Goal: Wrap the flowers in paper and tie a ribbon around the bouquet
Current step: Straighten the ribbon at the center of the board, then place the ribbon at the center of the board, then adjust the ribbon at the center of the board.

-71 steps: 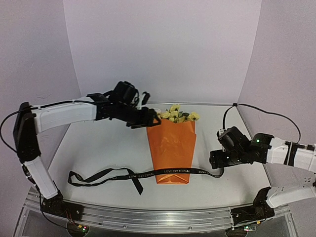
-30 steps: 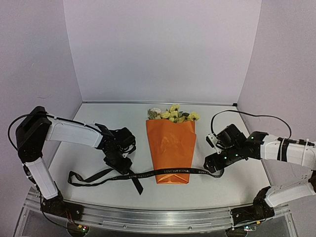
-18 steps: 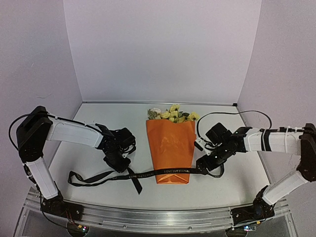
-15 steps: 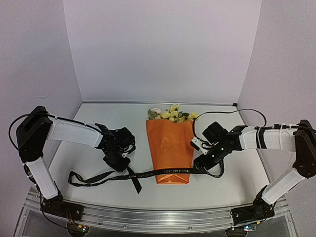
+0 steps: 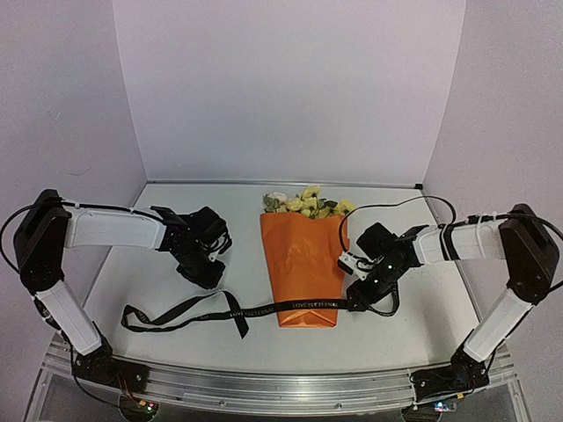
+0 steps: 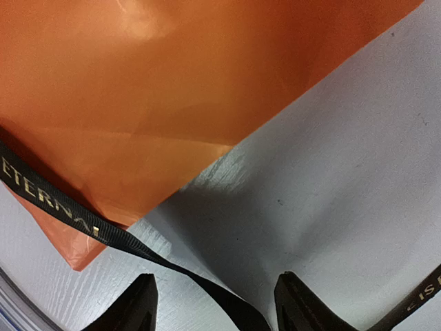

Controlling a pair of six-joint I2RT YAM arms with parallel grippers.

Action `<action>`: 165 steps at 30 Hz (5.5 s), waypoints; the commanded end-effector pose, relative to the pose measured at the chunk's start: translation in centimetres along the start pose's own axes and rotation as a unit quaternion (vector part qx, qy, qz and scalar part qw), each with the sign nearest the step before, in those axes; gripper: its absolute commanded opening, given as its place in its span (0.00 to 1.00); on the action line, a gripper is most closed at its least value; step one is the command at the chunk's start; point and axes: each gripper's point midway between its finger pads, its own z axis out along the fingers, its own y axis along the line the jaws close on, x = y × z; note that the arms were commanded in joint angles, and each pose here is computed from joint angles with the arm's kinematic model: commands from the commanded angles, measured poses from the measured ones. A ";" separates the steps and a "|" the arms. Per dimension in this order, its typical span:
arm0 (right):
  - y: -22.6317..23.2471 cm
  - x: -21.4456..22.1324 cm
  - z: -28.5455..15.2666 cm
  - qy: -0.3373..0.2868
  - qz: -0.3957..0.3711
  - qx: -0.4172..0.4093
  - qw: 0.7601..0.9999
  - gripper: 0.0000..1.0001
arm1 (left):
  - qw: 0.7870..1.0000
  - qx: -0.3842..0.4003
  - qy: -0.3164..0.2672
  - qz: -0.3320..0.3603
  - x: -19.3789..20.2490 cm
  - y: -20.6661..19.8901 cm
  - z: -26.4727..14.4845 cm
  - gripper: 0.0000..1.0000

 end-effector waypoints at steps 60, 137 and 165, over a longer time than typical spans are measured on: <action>-14.0 8.3 -13.4 0.035 0.167 0.400 0.900 0.00 | 0.844 -0.223 -0.177 -0.454 2.1 24.0 -8.1 0.00; -4.7 -2.1 -8.2 -0.003 0.383 -0.045 0.922 0.88 | 0.892 0.104 -0.294 -0.327 -6.8 10.9 -11.2 0.80; -4.6 -10.8 4.7 -0.088 0.533 -0.178 0.823 0.45 | 0.920 0.312 -0.164 -0.174 -13.6 -8.0 -0.5 0.57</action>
